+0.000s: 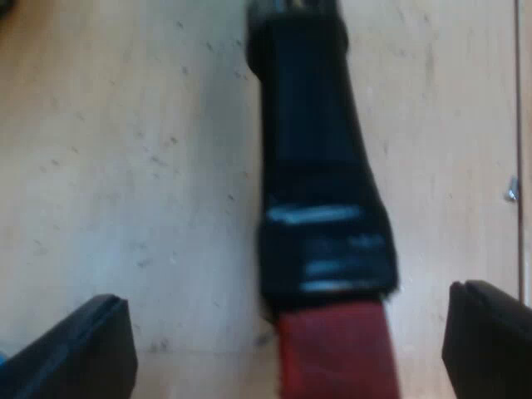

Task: Put the handle in the coffee machine

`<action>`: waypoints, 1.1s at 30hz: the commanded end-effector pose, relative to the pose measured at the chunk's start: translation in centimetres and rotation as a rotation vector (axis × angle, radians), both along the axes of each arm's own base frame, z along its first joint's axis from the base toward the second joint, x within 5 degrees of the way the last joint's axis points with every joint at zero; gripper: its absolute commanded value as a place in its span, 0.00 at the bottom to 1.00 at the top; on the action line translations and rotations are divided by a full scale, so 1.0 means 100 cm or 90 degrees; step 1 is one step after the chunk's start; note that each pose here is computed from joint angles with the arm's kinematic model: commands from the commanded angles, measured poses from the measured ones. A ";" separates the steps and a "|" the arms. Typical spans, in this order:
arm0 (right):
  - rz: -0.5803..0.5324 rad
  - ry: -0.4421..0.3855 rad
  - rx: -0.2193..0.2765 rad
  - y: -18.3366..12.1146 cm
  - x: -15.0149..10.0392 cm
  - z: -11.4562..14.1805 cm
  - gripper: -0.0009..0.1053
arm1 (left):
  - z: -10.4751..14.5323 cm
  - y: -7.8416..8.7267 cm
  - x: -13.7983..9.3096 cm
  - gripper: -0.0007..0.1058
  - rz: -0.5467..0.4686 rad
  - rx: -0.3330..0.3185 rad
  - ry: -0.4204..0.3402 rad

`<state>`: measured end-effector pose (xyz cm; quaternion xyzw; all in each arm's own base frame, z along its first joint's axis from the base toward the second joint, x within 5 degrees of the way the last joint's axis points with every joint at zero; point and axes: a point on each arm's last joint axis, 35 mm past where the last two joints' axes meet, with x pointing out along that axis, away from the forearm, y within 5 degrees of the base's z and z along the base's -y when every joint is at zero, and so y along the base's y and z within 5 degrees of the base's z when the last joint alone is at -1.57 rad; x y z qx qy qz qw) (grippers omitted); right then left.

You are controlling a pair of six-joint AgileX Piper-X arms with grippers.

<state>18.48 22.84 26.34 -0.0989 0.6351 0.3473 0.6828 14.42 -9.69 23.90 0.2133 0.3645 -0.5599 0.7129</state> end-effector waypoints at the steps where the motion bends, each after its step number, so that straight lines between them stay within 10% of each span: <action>1: 0.016 -0.012 0.034 0.001 -0.001 0.011 0.01 | -0.017 0.003 -0.006 0.73 -0.009 0.013 0.021; 16: 0.017 -0.011 0.035 0.001 -0.001 0.011 0.01 | -0.015 0.004 0.002 0.72 0.012 -0.011 -0.016; 24: 0.006 -0.007 0.034 0.001 -0.001 0.011 0.01 | -0.015 0.004 0.001 0.47 0.011 -0.010 -0.009; 33: 0.000 -0.007 0.034 0.002 -0.001 0.011 0.01 | -0.014 0.002 0.000 0.43 -0.008 -0.042 0.008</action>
